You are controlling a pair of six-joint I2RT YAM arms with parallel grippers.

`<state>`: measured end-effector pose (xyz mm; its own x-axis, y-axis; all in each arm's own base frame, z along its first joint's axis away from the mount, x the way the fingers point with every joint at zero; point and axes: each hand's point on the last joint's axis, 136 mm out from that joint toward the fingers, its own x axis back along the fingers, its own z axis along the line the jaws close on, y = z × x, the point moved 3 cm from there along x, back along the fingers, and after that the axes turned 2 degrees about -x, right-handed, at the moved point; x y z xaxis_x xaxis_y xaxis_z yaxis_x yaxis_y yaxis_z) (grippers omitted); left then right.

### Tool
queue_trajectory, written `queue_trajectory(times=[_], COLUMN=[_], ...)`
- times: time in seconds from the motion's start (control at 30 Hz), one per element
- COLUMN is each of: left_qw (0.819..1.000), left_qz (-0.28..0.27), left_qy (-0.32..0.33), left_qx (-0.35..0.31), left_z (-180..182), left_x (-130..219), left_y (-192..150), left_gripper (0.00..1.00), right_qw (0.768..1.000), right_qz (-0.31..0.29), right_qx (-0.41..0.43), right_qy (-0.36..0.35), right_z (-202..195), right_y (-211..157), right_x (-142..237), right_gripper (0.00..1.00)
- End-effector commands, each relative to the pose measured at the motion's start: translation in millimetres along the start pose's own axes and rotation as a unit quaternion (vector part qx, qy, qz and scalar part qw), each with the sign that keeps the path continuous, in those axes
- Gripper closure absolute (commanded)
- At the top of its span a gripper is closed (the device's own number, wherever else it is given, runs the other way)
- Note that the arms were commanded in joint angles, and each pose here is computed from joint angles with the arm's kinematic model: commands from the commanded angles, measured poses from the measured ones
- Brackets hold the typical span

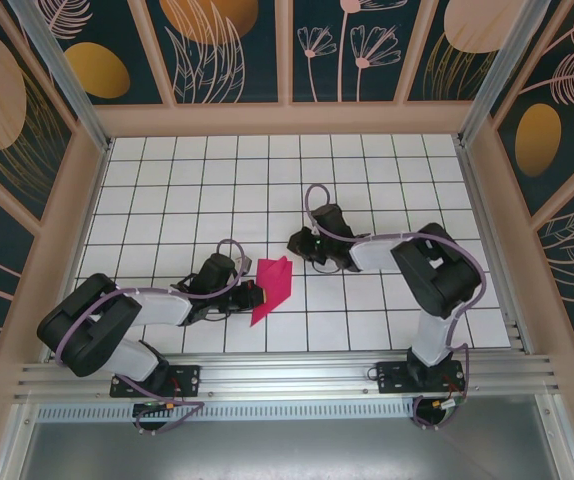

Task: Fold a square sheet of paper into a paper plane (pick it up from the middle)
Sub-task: Fourth fold the wing at the center of the table.

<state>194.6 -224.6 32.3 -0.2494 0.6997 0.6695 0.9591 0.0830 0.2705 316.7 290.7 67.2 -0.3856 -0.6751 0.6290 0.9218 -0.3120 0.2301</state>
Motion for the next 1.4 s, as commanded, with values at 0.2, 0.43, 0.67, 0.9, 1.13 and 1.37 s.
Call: queue_trajectory(times=[0.2, 0.43, 0.67, 0.9, 1.13, 1.37], left_qw=[0.991, 0.991, 0.989, 0.987, 0.987, 0.988], left_qz=[0.055, 0.055, 0.059, 0.066, 0.069, 0.068], left_qy=[0.118, 0.121, 0.128, 0.14, 0.14, 0.137], left_qx=[0.03, 0.03, 0.031, 0.031, 0.031, 0.029], left_z=[52, 53, 59, 66, 67, 65], left_x=[4, 4, 5, 7, 6, 5], left_y=[-34, -34, -40, -47, -48, -46], left_gripper=[1.0, 1.0, 1.0, 1.0, 1.0, 1.0], right_qw=[0.995, 0.995, 0.997, 0.998, 0.999, 0.999], right_qz=[0.075, 0.083, 0.067, 0.04, 0.032, 0.015], right_qx=[0.06, 0.042, 0.027, 0.01, 0.008, 0.025], right_qy=[0.033, -0.018, -0.036, -0.045, -0.041, -0.03], right_z=[41, 8, -18, -26, -37, -27], right_y=[-55, -70, -58, -33, -13, 5], right_x=[-7, -26, -31, -26, -27, -17], right_gripper=[0.93, 0.97, 0.97, 0.96, 0.95, 0.94])
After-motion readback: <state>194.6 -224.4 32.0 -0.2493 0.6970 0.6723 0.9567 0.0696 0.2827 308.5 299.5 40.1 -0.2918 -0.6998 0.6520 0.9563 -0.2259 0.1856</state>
